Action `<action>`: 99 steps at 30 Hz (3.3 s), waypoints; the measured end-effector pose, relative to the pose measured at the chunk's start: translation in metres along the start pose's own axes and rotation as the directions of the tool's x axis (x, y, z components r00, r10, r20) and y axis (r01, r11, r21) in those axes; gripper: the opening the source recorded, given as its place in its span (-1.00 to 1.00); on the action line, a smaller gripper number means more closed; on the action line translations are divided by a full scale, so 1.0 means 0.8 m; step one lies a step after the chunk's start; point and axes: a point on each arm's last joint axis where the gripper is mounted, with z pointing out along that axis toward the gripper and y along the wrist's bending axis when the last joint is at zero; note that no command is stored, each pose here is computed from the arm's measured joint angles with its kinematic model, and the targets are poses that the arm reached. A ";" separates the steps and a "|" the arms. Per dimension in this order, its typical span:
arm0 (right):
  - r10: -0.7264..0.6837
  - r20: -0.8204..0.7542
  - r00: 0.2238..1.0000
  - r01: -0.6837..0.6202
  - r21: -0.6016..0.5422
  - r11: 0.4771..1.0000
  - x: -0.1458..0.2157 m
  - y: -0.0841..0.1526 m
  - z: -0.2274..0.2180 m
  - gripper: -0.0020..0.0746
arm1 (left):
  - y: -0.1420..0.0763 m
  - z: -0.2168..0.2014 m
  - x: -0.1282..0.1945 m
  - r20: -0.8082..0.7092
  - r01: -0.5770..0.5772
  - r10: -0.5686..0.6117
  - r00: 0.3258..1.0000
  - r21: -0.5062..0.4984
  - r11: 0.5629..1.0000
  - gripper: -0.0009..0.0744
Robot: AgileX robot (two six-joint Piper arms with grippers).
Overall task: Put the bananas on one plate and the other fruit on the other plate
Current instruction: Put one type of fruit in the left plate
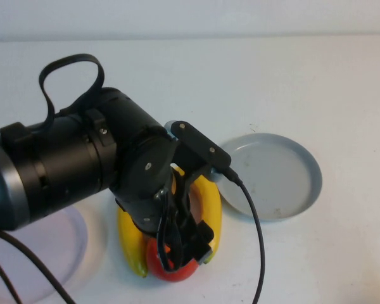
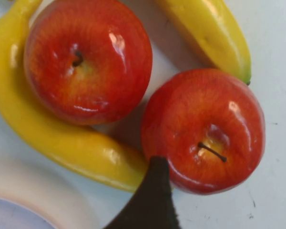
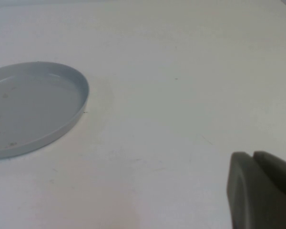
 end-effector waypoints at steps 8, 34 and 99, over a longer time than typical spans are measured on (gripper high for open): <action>0.000 0.000 1.000 0.000 0.000 1.000 0.000 0.000 0.000 -0.99 | 0.000 0.007 -0.005 0.018 0.144 -0.144 0.989 0.003 0.990 0.80; 0.000 0.000 1.000 0.000 0.000 1.000 0.000 0.000 0.000 -0.99 | 0.000 0.072 -0.014 -0.104 0.142 -0.145 0.984 -0.034 0.989 0.80; 0.000 0.000 1.000 0.000 0.000 1.000 0.000 0.000 0.000 -0.99 | 0.188 0.045 0.097 -0.174 0.505 -0.541 0.823 -0.212 0.837 0.48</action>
